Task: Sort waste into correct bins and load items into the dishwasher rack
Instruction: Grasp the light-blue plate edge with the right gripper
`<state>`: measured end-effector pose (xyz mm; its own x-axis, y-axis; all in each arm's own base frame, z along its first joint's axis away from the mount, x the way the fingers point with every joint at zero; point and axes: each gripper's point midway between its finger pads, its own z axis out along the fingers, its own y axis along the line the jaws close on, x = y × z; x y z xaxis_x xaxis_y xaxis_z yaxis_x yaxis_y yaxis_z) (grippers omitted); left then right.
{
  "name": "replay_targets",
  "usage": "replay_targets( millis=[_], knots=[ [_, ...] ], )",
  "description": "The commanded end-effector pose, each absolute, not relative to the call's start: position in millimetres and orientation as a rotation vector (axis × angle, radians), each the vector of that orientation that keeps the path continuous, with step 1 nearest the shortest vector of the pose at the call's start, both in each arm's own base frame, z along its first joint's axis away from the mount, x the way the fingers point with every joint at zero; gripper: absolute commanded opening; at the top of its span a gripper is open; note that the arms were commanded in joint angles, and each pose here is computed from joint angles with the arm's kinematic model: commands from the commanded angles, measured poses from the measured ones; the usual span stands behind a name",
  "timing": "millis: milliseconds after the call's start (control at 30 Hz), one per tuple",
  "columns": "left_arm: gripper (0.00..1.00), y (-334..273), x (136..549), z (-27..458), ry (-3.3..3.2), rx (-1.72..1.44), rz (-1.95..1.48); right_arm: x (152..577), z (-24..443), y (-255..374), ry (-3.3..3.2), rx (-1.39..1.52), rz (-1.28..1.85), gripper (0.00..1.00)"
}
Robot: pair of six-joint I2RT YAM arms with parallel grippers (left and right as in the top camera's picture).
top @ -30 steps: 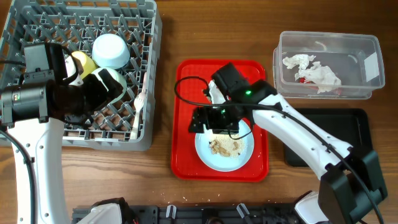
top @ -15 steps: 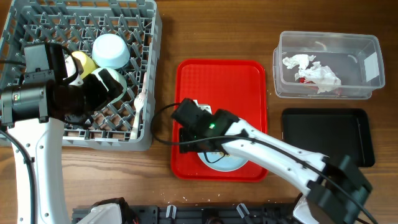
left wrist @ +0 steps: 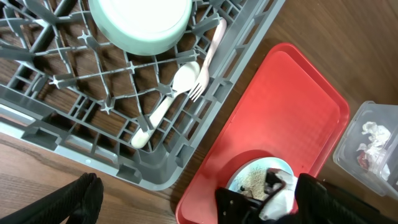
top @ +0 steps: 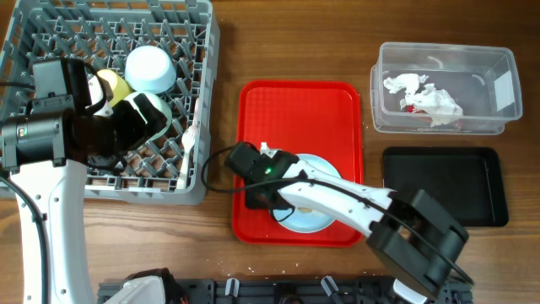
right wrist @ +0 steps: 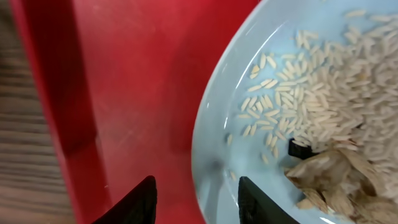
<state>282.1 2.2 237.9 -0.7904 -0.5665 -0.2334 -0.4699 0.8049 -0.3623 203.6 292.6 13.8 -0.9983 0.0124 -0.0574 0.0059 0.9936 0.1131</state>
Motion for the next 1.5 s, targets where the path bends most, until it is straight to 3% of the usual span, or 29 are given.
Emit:
replay_targets(
  millis=[0, 133, 200, 233, 267, 933, 1467],
  knots=[
    [1.0, 3.8, 281.6, 238.9, 2.65, -0.804, -0.409, 199.1, -7.4, 288.5, 3.096, -0.002, 0.081, 0.34],
    [1.0, 3.8, 281.6, 238.9, 2.65, -0.804, -0.409, 196.6, -10.6, 291.0, 3.097, -0.018, 0.078, 0.3],
    [1.0, 3.8, 281.6, 238.9, 2.65, -0.804, -0.409, 196.7, -10.6, 290.5, 3.096, -0.021, 0.074, 0.17],
    [1.0, 3.8, 281.6, 238.9, 2.65, -0.804, -0.409, 196.7, -10.5, 290.2, 3.096, -0.03, 0.072, 0.06],
    [1.0, 3.8, 281.6, 238.9, 2.65, -0.804, -0.409, 196.5, -10.4, 290.1, 3.096, -0.047, 0.071, 0.04],
    [1.0, 3.8, 281.6, 238.9, 2.65, -0.804, -0.409, 204.4, 6.6, 250.6, 3.039, -0.183, -0.256, 0.04],
    [1.0, 3.9, 281.6, 238.8, 2.65, -0.805, -0.408, 215.2, 34.2, 227.3, 2.957, -0.092, -0.471, 0.04]
  ],
)
